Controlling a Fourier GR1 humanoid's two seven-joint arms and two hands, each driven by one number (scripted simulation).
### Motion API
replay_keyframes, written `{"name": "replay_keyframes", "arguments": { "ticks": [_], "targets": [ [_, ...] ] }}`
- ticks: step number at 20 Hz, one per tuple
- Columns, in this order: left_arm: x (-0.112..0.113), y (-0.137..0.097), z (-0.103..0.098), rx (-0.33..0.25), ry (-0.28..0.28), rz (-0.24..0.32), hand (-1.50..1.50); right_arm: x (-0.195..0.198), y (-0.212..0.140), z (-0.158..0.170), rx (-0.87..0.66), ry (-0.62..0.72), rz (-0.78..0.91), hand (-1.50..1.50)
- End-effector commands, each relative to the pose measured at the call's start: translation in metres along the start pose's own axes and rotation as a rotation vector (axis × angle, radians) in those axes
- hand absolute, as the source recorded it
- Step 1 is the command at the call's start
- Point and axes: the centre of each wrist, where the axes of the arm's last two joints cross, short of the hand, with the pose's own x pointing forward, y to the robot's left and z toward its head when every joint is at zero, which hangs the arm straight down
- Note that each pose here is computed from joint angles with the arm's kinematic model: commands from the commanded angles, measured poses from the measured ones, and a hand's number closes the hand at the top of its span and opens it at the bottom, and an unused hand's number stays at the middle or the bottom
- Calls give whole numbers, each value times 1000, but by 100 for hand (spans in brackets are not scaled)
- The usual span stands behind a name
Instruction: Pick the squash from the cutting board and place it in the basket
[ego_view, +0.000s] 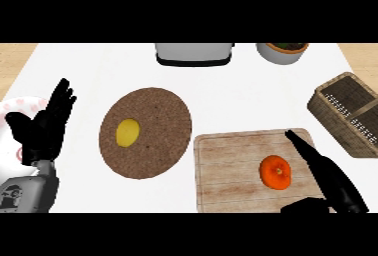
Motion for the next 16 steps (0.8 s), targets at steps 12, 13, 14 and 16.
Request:
{"name": "replay_keyframes", "arguments": {
  "ticks": [12, 13, 14, 16],
  "targets": [
    [-4, -5, -1, -15, 7, 0, 0, -7, 24, -37, 23, 11, 42, -150],
    [-2, -11, 2, 17, -12, -13, 0, -7, 13, -37, 23, 26, 38, -150],
    [15, 12, -7, -3, -4, 0, 0, -23, 32, -38, 35, 22, 57, -150],
    [0, 15, 7, -10, 5, 14, 0, -9, 28, -32, 26, 31, 46, -150]
  ]
}}
